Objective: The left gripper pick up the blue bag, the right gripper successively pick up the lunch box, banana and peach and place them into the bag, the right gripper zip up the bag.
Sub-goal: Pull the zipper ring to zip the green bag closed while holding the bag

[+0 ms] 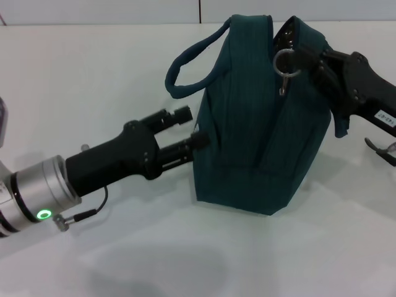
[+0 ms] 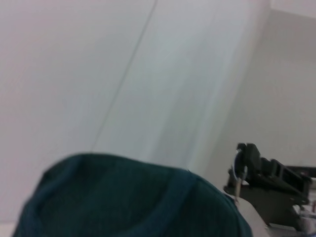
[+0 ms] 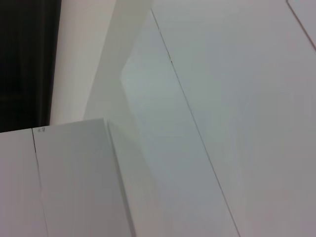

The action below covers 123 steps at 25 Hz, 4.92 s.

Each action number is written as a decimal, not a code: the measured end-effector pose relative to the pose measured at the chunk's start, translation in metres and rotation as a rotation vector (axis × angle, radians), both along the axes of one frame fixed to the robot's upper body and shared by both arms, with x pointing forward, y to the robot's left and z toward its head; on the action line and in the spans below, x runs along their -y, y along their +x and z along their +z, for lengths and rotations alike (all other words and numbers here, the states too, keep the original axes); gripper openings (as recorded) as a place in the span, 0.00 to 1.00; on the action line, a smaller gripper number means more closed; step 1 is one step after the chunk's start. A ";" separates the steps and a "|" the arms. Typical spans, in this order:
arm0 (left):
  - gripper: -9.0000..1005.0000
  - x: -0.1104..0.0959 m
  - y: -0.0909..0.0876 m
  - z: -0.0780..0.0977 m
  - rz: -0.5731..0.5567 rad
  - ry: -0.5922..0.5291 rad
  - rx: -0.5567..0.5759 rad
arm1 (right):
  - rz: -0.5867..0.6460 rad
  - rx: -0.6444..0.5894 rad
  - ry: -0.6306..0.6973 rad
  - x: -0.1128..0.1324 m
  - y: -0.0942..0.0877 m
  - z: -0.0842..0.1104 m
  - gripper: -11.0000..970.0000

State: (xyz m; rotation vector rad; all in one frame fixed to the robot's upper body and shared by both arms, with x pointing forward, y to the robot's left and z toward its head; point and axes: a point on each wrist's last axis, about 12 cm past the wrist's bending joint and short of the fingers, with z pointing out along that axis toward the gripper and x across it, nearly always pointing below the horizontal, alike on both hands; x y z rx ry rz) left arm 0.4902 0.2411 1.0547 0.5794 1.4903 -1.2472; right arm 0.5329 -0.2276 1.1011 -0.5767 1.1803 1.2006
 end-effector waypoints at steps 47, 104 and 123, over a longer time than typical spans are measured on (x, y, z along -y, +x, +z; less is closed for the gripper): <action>0.13 0.029 0.031 0.003 0.009 0.101 0.102 | -0.023 0.011 -0.019 -0.014 0.024 0.011 0.02; 0.06 0.022 0.006 0.002 -0.149 0.074 0.050 | 0.414 -0.631 -0.944 -0.040 0.119 0.207 0.73; 0.06 0.021 0.007 0.009 -0.178 0.035 0.006 | 0.454 -0.684 -1.055 -0.070 0.114 0.190 0.73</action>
